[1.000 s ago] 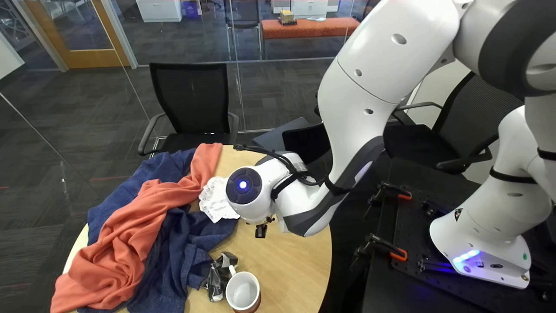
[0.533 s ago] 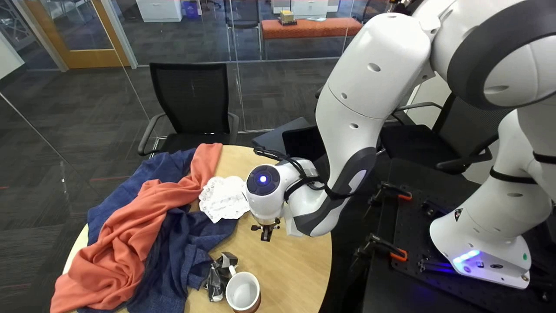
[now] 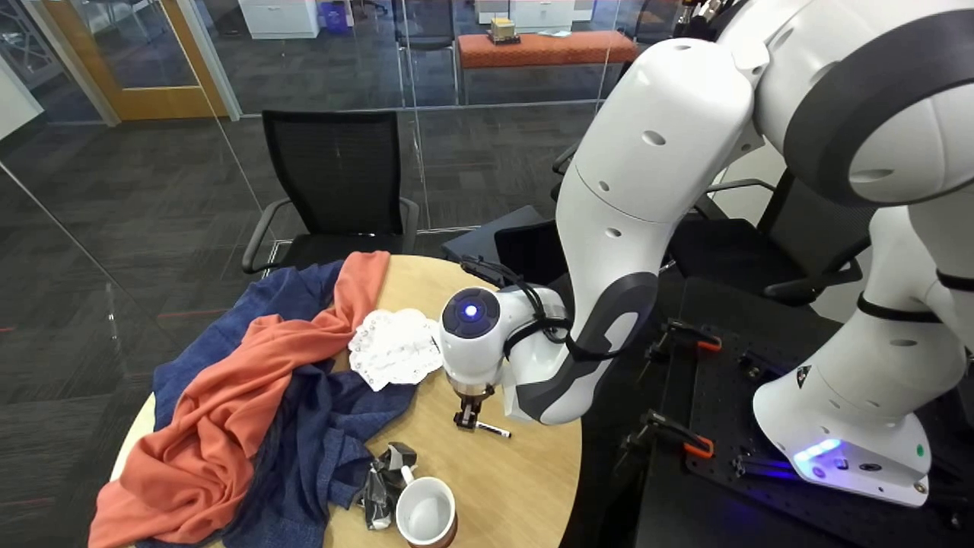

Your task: Put the black sharpie on the table

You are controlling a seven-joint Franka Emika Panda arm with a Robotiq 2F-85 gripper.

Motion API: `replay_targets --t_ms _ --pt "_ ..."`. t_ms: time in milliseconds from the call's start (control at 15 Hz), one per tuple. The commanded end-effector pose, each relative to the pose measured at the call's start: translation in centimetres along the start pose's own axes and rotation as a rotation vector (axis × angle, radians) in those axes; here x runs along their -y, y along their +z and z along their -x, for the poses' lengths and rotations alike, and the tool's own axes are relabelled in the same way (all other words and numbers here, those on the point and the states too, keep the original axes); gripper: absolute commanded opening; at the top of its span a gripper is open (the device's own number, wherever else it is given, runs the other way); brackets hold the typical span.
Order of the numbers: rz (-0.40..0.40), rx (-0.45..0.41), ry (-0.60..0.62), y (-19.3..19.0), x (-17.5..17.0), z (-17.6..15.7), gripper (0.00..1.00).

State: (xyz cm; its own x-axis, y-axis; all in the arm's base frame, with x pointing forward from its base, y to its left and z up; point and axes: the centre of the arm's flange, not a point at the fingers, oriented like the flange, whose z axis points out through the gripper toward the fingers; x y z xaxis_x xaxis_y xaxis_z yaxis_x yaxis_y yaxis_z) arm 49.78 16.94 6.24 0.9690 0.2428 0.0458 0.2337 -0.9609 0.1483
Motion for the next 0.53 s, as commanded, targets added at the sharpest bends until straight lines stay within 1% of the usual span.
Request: replay_targets --t_ms 0,200,267,467 --pt "-0.012 -0.023 -0.002 -0.81 -0.28 0.69 1.0" --pt "-0.012 -0.024 -0.006 -0.95 -0.26 0.65 1.0" --pt "-0.005 -0.007 0.007 -0.13 0.13 -0.11 1.0" --pt "-0.005 -0.007 0.006 -0.14 0.18 -0.11 1.0"
